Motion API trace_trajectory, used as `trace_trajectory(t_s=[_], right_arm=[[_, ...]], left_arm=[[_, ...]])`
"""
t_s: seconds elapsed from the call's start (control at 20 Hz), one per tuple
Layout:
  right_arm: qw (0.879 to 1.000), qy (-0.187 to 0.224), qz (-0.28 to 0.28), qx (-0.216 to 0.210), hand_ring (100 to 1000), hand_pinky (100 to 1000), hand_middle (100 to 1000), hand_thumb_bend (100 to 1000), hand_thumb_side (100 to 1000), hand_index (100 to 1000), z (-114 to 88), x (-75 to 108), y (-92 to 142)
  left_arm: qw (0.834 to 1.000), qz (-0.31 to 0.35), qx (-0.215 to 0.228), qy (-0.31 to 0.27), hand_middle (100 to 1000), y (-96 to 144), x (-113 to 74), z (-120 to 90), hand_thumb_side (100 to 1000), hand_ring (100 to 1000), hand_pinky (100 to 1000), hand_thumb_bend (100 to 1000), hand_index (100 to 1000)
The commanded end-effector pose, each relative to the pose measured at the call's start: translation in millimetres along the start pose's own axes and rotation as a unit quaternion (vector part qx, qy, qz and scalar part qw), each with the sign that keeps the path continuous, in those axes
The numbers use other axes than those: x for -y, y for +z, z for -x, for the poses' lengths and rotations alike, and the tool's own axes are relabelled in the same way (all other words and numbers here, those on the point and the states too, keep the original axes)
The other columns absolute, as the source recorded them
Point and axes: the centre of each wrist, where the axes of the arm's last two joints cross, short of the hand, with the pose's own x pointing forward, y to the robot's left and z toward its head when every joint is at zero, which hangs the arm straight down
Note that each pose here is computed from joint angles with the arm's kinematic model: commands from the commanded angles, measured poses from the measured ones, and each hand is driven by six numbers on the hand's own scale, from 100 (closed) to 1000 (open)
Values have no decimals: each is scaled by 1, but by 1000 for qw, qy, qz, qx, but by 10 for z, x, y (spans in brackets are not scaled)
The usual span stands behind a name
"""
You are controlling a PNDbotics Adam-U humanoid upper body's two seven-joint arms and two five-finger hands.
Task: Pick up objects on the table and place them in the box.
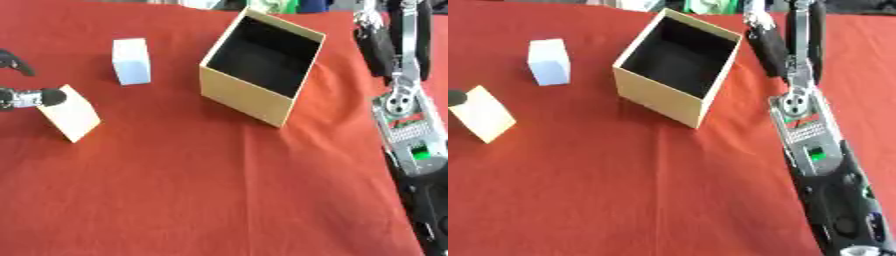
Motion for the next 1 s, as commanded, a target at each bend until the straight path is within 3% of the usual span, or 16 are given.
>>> trace_trajectory(t_s=[0.05, 0.3, 0.55, 0.9, 1.0], right_arm=[[1000, 1, 3, 14, 749, 799, 727, 100, 811, 1000, -51, 54, -52], [1000, -1, 3, 14, 749, 799, 726, 100, 812, 1000, -53, 51, -50], [1000, -3, 3, 13, 748, 798, 726, 100, 813, 1000, -55, 45, -49], [1000, -8, 4, 13, 745, 796, 723, 100, 817, 1000, -56, 42, -49], [1000, -9, 5, 12, 744, 795, 721, 100, 816, 1000, -57, 42, -49]], left_arm=[[1000, -15, -4, 5, 898, 4, -88, 35, 1000, 1000, 812, 724, 898], [1000, -8, 2, 23, 861, -72, -53, 62, 1000, 995, 807, 709, 925], [1000, -8, -10, 23, 869, -146, -26, 92, 1000, 992, 813, 757, 941], [1000, 2, -17, 5, 892, -231, -4, 104, 1000, 985, 811, 685, 947], [1000, 5, -18, 3, 900, -252, 2, 107, 941, 989, 814, 639, 946]])
